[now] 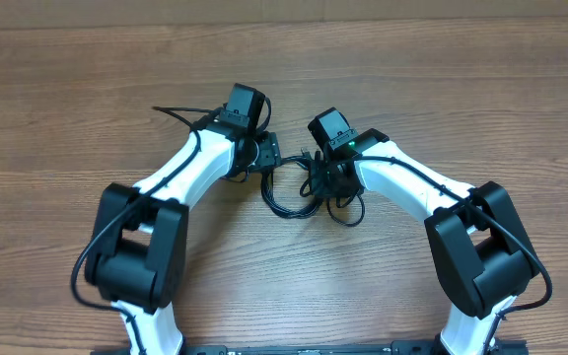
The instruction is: Untangle cables
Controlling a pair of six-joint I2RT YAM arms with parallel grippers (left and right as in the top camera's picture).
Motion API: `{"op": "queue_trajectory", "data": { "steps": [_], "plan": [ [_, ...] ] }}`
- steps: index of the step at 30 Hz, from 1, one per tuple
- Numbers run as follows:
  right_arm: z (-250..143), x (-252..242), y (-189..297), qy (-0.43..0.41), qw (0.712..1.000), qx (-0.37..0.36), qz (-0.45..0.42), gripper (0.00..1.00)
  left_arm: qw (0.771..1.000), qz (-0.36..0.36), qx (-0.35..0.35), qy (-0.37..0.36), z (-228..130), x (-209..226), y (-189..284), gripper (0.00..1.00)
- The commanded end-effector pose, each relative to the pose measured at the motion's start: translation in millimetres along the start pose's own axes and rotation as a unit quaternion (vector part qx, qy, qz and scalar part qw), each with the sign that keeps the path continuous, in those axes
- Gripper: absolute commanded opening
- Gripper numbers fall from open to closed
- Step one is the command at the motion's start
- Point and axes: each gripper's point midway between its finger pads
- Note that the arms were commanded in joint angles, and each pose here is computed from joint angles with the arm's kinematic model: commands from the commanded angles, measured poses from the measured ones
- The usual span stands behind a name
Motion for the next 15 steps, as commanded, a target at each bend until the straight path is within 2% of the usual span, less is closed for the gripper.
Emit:
{"op": "queue_trajectory", "data": {
  "steps": [1, 2, 4, 5, 8, 10, 15],
  "plan": [
    [0.7, -3.6, 1.0, -0.005, 1.0, -0.004, -0.007, 0.18, 1.0, 0.005, 0.009, 0.014, -4.6, 5.0, -25.2, 0.78],
    [0.7, -3.6, 1.0, -0.005, 1.0, -0.004, -0.006, 0.15, 1.0, 0.003, 0.004, 0.016, -2.2, 3.8, -26.2, 0.78],
    [0.4, -2.8, 1.0, -0.004, 1.0, -0.004, -0.005, 0.12, 1.0, 0.0, -0.002, 0.016, 1.1, 2.4, -27.8, 0.7],
    [0.0, -2.4, 0.9, -0.003, 1.0, -0.003, -0.005, 0.12, 1.0, -0.002, -0.006, 0.016, 3.0, 1.6, -27.9, 0.63],
    [-1.6, -0.2, 0.8, 0.0, 1.0, -0.003, -0.005, 0.12, 1.0, -0.002, -0.009, 0.016, 4.2, 1.5, -27.9, 0.52],
    [-2.8, 1.0, 0.7, 0.002, 1.0, -0.002, -0.004, 0.12, 1.0, -0.002, -0.008, 0.015, 3.8, 1.5, -27.9, 0.5],
    [-8.6, 7.4, -0.1, 0.013, 1.0, 0.0, -0.003, 0.12, 1.0, 0.002, -0.008, 0.015, 3.5, 2.9, -28.1, 0.28]
  ]
}}
Point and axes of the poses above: each gripper's point midway between its finger pads, its own y axis back along the fingers, its own x axis along the line the jaws close on, z = x × y, and after that the axes turned 9 degrees about -y, right-handed
